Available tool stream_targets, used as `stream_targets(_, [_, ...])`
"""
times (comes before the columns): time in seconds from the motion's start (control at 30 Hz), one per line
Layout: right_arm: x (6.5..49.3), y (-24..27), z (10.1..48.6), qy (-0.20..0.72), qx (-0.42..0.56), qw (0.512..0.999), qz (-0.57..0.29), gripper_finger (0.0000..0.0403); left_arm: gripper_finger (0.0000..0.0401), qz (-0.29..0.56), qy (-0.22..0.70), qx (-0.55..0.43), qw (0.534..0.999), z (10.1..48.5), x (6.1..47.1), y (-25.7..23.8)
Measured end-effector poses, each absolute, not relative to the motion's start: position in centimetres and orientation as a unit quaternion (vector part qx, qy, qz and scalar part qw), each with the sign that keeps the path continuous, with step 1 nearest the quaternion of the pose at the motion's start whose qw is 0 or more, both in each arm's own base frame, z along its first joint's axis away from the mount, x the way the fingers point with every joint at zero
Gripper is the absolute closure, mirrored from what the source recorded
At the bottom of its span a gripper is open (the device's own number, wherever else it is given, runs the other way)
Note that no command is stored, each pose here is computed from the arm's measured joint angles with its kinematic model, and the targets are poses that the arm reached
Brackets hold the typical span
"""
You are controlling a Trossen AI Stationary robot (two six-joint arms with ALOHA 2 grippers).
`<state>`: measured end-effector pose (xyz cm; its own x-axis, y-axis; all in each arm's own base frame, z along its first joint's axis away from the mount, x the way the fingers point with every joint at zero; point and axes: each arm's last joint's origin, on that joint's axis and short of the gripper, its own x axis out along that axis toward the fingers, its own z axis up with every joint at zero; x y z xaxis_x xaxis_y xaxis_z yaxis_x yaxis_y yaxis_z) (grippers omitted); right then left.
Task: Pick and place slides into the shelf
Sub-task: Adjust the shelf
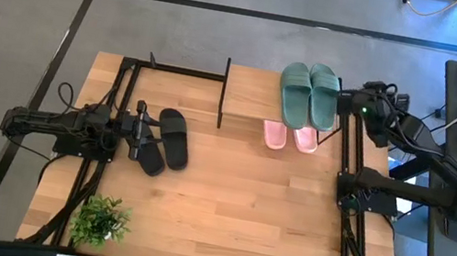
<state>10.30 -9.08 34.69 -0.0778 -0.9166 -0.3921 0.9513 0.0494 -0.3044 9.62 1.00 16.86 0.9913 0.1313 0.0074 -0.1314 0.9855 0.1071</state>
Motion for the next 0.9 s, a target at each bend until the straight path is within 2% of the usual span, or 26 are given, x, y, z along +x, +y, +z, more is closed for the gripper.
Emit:
stream_targets(0.27, [9.1,-10.1,33.6,0.282,0.159,0.682,-0.656,0.0188,0.0197,0.066,0.000,0.053,0.996,16.9,9.6,1.0])
stream_targets(0.43, [9.1,-11.0,32.5,0.318,0.203,0.662,-0.647,0.0188,0.0197,0.066,-0.001,0.045,0.997,16.9,9.6,1.0])
stream_targets(0.67, [9.9,-12.4,29.5,0.389,0.214,0.626,-0.641,0.0188,0.0197,0.066,-0.001,0.041,0.997,16.9,9.6,1.0])
stream_targets(0.9, [10.7,-13.1,28.2,0.421,0.221,0.614,-0.630,0.0188,0.0197,0.066,-0.001,0.041,0.997,16.9,9.6,1.0])
